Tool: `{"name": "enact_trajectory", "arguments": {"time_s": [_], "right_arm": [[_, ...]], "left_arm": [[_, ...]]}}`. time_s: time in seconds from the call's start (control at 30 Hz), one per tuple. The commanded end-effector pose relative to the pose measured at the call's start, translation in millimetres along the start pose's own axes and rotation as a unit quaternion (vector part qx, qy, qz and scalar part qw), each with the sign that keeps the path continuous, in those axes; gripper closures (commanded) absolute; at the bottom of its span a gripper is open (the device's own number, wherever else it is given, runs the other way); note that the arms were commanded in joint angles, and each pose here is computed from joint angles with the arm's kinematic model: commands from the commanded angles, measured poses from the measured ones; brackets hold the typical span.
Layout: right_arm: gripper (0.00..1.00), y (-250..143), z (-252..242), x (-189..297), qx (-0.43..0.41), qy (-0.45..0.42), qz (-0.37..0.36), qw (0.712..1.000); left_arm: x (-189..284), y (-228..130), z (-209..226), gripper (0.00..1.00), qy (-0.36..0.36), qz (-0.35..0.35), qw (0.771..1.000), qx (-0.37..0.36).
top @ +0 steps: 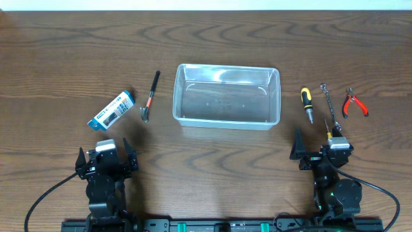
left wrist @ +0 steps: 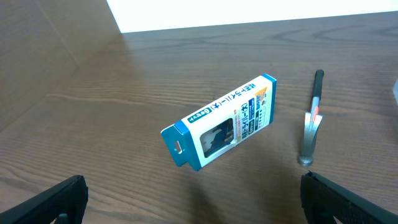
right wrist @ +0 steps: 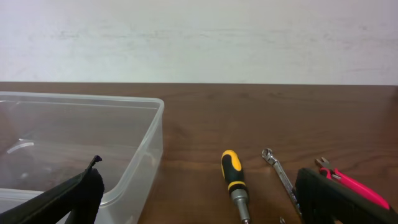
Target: Pack container
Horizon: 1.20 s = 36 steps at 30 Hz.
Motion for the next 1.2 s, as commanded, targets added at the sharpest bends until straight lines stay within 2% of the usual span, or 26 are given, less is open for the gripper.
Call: {"name": "enact_trajectory", "arguments": {"time_s": [0.0, 0.17, 0.3, 0.4, 0.53, 0.73, 0.83, 1.03, 1.17], "right_arm": [[0.01, -0.8, -2.7, 0.2, 0.005, -0.007, 0.000, 1.000], [0.01, -0.8, -2.7, 0.2, 0.005, -0.007, 0.000, 1.000], [0.01, -0.8, -2.7, 0.2, 0.005, -0.007, 0.000, 1.000], [0.01, -0.8, -2.7, 0.2, 0.005, -0.007, 0.000, 1.000], [0.01, -0.8, -2.7, 0.2, 0.005, -0.007, 0.000, 1.000], [0.01, -0.8, -2.7, 0.2, 0.005, -0.007, 0.000, 1.000], [0.01, -0.8, -2.7, 0.2, 0.005, -0.007, 0.000, 1.000], [0.01, -0.8, -2.7, 0.2, 0.005, -0.007, 0.000, 1.000], [0.01, -0.8, -2.7, 0.2, 0.005, -0.007, 0.000, 1.000]], "left_arm": [[-2.7, -8.1, -3.4, 0.02, -0.009, 0.008, 1.000, -0.011], [-1.7, 0.9, -17.0, 0.02, -0.056, -0.012, 0.998, -0.002], [-0.4, 23.6, -19.2, 0.02, -0.066, -0.051, 0.995, 0.058], [-1.7, 30.9, -20.2, 0.02, -0.066, -0.030, 0.993, 0.091], [-5.9, 55.4, -28.3, 0.02, -0.078, 0.012, 0.993, 0.082], [-21.3, 149.2, -42.1, 0.02, -0.087, 0.052, 0.994, 0.041], [-30.1, 182.6, -47.1, 0.02, -0.086, 0.096, 0.992, 0.008], [-44.7, 215.4, -53.0, 0.02, -0.099, 0.187, 0.969, -0.128], [-53.0, 226.6, -56.0, 0.02, -0.100, 0.180, 0.970, -0.129]]}}
Point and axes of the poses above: each gripper's point midway between its finger pads, its own x axis back along the fingers, its own z axis along the line the jaws close on, y = z × x, the point moved 3 cm from there along x, back along the fingers, and after that the axes turned 9 degrees about x, right-handed, at the moved point
